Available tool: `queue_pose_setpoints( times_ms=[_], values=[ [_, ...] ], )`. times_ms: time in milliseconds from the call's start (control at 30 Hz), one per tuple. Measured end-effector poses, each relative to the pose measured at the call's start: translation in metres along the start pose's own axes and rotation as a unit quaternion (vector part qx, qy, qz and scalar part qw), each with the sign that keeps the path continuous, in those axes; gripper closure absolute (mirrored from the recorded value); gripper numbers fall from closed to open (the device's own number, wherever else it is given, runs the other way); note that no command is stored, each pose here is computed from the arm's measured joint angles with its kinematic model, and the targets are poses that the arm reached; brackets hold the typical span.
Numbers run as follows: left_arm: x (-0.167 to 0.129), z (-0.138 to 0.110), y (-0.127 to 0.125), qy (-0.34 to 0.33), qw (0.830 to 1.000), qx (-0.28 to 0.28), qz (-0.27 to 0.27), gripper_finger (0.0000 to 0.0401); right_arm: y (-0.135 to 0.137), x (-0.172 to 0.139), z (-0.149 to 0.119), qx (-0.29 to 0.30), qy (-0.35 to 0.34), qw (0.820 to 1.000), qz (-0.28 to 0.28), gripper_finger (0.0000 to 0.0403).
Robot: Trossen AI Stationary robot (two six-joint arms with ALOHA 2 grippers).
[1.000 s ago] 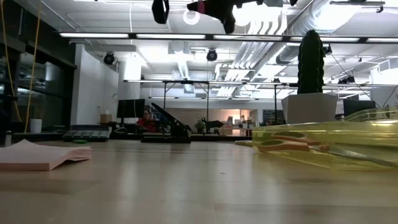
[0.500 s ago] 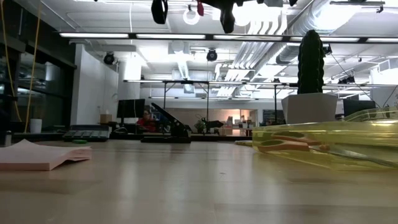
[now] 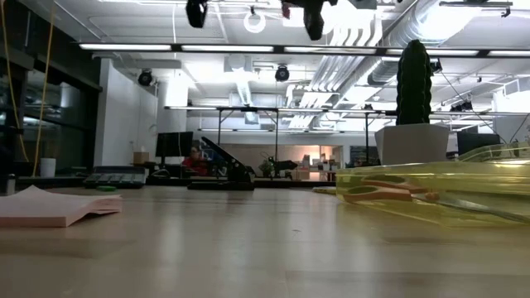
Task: Pack school essentials
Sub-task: Put the black pencil into the yellow box
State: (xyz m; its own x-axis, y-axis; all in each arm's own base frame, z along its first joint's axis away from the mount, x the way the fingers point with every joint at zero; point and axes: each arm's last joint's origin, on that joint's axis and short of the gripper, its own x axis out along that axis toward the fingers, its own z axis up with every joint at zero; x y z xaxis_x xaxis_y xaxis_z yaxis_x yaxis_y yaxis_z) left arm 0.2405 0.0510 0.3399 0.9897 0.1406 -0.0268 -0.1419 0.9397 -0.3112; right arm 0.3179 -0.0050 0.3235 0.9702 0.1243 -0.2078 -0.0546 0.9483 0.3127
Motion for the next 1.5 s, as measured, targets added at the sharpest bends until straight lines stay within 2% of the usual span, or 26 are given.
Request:
queue_pose_setpoints(
  times_ms=[167,300,400,567,733,1500],
  values=[
    [-0.032,0.015,-0.007,-0.014,1.000,0.021,-0.003,0.0241,0.004,-0.029,0.007,-0.013,0.008,0.999,-0.038,0.0401],
    [-0.057,0.020,-0.012,-0.045,0.999,0.023,-0.008,0.0239,0.005,-0.052,-0.002,0.000,-0.004,0.998,-0.057,0.0402],
    [-0.073,0.015,-0.013,-0.074,0.997,0.022,0.002,0.0243,0.006,-0.067,-0.016,0.010,-0.017,0.997,-0.080,0.0402],
    [-0.089,-0.003,-0.012,-0.138,0.990,0.017,-0.005,0.0244,0.011,-0.084,-0.024,0.004,-0.077,0.994,-0.076,0.0402],
    [-0.093,-0.013,-0.010,-0.153,0.988,0.016,-0.013,0.0244,0.011,-0.090,-0.026,0.001,-0.102,0.992,-0.076,0.0402],
    [-0.093,-0.014,-0.010,-0.152,0.988,0.029,-0.011,0.0244,0.011,-0.089,-0.027,-0.009,-0.097,0.992,-0.074,0.0403]
  ],
)
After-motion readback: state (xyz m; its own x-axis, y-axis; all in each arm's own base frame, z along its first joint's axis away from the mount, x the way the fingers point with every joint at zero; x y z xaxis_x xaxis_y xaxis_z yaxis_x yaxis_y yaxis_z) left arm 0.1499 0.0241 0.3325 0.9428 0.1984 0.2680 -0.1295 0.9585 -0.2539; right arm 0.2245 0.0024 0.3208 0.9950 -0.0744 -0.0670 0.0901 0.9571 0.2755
